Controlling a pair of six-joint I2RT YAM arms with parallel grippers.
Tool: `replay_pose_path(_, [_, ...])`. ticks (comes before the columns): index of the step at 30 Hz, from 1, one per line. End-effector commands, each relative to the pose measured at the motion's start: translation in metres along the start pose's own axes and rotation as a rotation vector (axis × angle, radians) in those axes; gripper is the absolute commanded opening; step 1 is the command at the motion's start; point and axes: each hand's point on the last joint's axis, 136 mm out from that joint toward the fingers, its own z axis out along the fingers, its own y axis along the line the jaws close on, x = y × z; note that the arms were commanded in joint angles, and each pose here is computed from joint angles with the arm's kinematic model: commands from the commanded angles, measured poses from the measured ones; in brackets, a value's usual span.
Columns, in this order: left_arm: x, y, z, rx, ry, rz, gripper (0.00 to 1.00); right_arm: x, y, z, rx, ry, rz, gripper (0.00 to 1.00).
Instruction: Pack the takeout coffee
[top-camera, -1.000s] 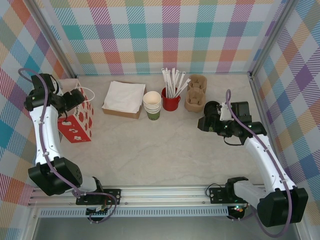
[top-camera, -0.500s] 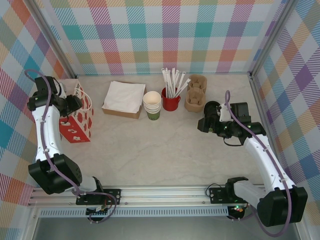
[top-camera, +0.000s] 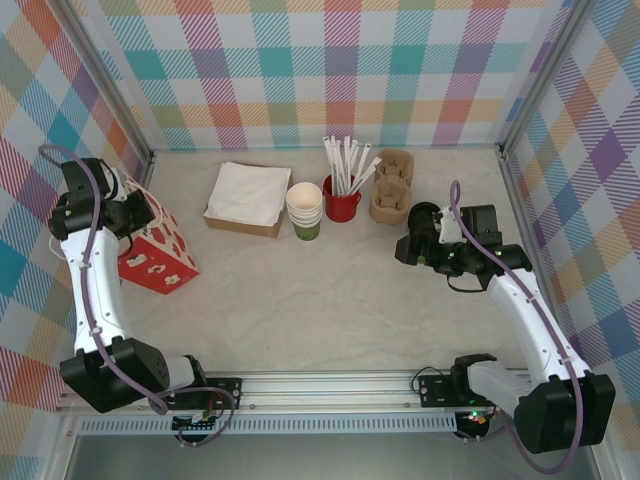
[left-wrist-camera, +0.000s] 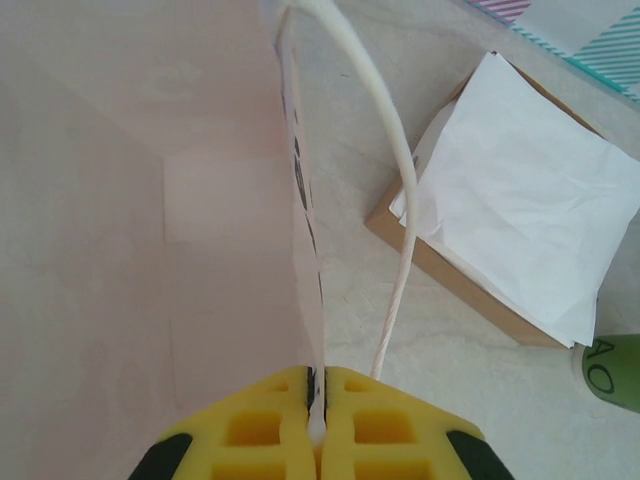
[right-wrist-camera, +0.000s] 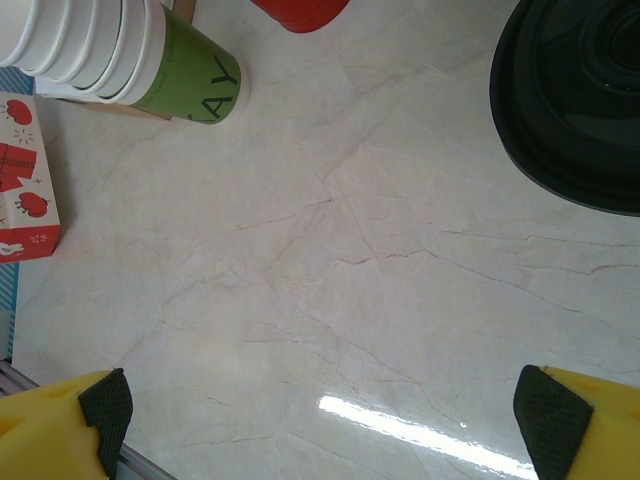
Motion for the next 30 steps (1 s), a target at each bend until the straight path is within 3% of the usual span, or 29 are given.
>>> replay_pose_path(1, [0.002,0.006,-0.012,-0.028,-0.030,0.015,0.00,0.001,0.001,-0.003,-0.007,-0.015,-0.007,1.00])
replay_pose_path(10, [0.009,-0.006,-0.059,-0.084,-0.067,0.047,0.00,0.001,-0.002,-0.006,0.021,-0.013,0.007,1.00])
replay_pose_path(19, [0.018,-0.037,-0.104,0.001,-0.111,0.054,0.00,0.004,-0.007,-0.007,0.052,-0.002,0.028,1.00])
replay_pose_path(30, [0.054,-0.084,-0.114,0.094,-0.031,0.161,0.00,0.006,-0.011,-0.002,0.058,0.011,0.052,1.00])
